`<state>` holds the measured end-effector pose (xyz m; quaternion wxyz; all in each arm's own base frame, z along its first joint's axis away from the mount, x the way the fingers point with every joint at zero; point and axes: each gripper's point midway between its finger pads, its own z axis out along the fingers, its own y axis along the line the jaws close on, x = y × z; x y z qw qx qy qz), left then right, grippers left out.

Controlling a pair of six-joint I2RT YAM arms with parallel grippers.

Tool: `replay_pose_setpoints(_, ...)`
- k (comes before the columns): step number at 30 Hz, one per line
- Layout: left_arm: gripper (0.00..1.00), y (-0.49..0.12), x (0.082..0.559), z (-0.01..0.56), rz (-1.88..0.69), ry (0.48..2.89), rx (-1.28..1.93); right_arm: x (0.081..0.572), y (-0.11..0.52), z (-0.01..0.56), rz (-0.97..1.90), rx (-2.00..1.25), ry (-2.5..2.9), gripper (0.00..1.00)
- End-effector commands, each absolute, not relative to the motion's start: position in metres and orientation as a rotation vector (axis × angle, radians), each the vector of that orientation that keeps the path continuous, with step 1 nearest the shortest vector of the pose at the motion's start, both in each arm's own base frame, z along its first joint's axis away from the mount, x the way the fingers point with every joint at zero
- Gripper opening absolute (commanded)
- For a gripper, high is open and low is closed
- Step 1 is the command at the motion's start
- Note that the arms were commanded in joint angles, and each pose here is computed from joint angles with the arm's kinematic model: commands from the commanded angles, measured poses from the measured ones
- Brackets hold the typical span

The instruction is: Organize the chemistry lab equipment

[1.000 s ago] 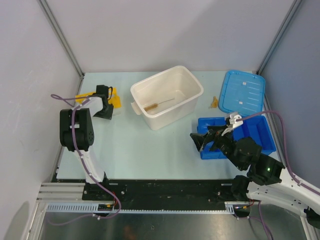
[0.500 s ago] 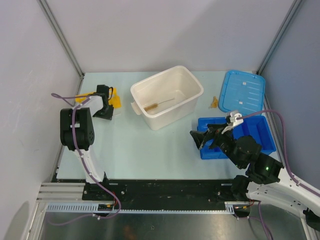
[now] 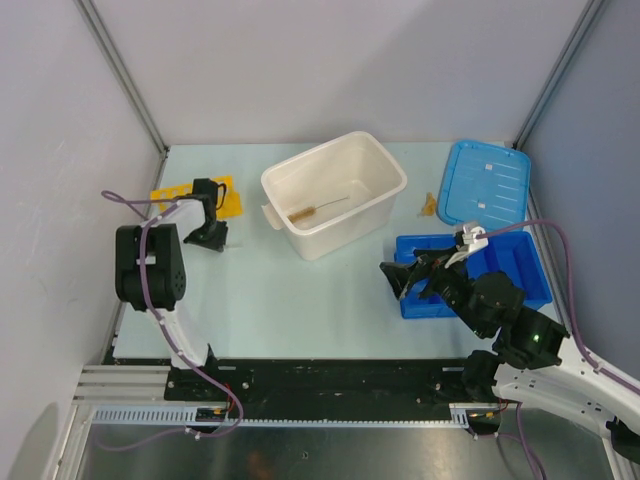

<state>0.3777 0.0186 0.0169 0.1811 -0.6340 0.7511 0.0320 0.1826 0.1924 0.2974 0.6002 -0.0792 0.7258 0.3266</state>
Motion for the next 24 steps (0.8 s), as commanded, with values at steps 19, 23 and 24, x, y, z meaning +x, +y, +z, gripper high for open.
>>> replay_pose_setpoints(19,0.21,-0.045,0.285,0.055,0.057,2.466,-1.187,0.173,0.202,0.292,0.886,-0.109,1.736,0.99)
replay_pose_setpoints(23,0.2,-0.076,0.287,0.094,-0.09,2.429,-0.971,0.172,0.224,0.287,0.932,-0.17,1.753,0.99)
replay_pose_setpoints(24,0.19,-0.085,0.287,0.104,-0.129,2.415,-0.909,0.172,0.23,0.286,0.946,-0.188,1.754,0.99)
